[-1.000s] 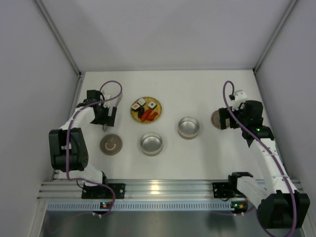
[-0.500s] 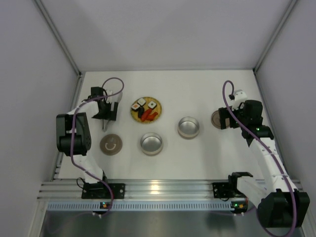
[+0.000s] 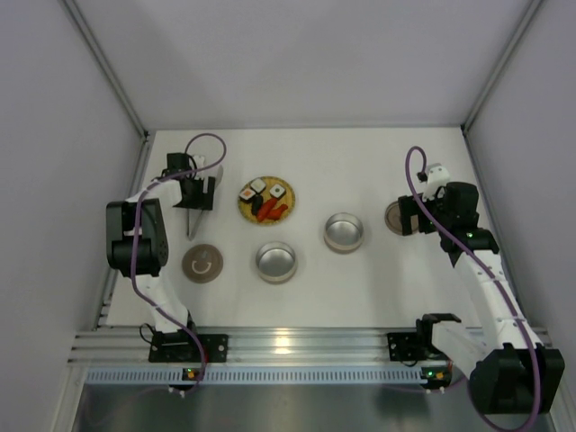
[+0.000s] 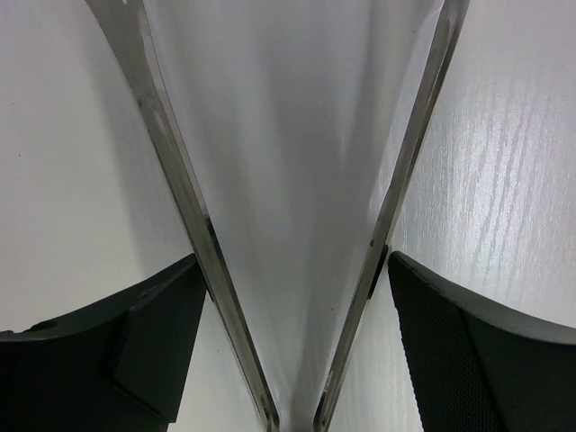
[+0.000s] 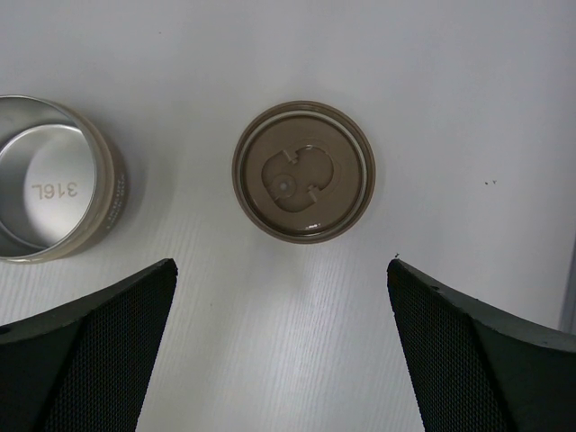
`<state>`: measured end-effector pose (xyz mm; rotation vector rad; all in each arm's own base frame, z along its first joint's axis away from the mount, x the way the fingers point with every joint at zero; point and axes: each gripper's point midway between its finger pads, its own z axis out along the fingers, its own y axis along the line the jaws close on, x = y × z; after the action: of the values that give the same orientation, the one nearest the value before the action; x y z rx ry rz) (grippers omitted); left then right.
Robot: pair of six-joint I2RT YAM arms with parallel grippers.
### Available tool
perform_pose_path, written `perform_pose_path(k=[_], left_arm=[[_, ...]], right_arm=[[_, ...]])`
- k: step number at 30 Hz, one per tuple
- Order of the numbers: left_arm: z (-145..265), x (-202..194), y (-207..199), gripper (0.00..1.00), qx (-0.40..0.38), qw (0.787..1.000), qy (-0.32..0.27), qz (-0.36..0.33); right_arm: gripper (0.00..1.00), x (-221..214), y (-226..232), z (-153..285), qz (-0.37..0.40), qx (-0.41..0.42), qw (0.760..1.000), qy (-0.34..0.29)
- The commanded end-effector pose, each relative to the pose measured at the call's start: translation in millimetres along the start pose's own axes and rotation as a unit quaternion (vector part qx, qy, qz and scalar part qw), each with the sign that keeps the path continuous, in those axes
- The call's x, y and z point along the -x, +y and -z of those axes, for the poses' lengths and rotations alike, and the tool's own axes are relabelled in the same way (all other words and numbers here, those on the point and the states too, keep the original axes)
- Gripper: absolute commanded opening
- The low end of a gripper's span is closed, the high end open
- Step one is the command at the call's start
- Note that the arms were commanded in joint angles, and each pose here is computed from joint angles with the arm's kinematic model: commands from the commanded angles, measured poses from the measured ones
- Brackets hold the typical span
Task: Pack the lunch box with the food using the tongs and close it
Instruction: Pick up the clamp at the center of the board.
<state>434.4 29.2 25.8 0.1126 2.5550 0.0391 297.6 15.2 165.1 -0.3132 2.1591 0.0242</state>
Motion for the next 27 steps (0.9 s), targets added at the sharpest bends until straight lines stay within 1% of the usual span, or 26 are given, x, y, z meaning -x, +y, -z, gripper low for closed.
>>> perform_pose_path(k=[1,4,5,8,9,11,12,15,16,18,20,22,23,25,26,27], left_arm=[[-9,-4,4,0.85,0.009,1.0,0.006,0.0],[-6,-9,1,0.74,0.003,1.0,0.012,-0.003],[-4,-9,0,0.65,0.001,1.0,0.011,-0.003],[1,-7,-2,0.51,-0.005,1.0,0.005,-0.005],[3,-8,-2,0.45,-0.005,1.0,0.007,-0.005],[11,1,0,0.38,-0.002,1.0,-0.001,-0.01],[15,-1,0,0.33,-0.003,1.0,0.005,-0.014],[33,15,1,0.27,-0.004,1.0,-0.009,-0.023],[40,15,0,0.24,-0.006,1.0,-0.004,-0.025],[57,32,2,0.22,-0.004,0.999,-0.02,-0.031],[71,34,3,0.21,-0.004,0.999,-0.013,-0.033],[84,46,5,0.21,-0.002,0.999,-0.02,-0.036],[89,42,4,0.23,-0.004,0.999,-0.007,-0.037],[100,50,3,0.27,-0.01,0.999,-0.014,-0.043],[105,47,1,0.31,-0.017,0.999,-0.007,-0.045],[109,48,-3,0.34,-0.03,0.998,-0.009,-0.05]], right_arm=[[0.99,14,1,-2,0.011,0.002,1.0,-0.028],[1.0,14,1,-2,0.01,0.002,1.0,-0.028],[0.99,14,1,-2,0.01,0.002,1.0,-0.028],[0.99,15,1,-2,0.011,0.0,0.999,-0.03],[0.99,15,2,-2,0.012,0.002,0.999,-0.03],[0.99,16,1,0,0.012,0.001,0.999,-0.032],[0.99,16,1,0,0.012,0.0,0.999,-0.033],[0.99,18,1,2,0.012,-0.001,0.999,-0.038],[0.99,18,1,2,0.012,-0.001,0.999,-0.038],[0.99,19,1,3,0.013,0.0,0.999,-0.039],[0.99,19,1,3,0.013,0.0,0.999,-0.04],[0.99,20,1,4,0.012,-0.001,0.999,-0.042],[0.99,20,1,4,0.013,0.0,0.999,-0.043],[0.99,21,1,5,0.013,-0.001,0.999,-0.045],[0.99,22,1,6,0.014,-0.001,0.999,-0.048],[0.99,22,1,7,0.014,-0.001,0.999,-0.048]])
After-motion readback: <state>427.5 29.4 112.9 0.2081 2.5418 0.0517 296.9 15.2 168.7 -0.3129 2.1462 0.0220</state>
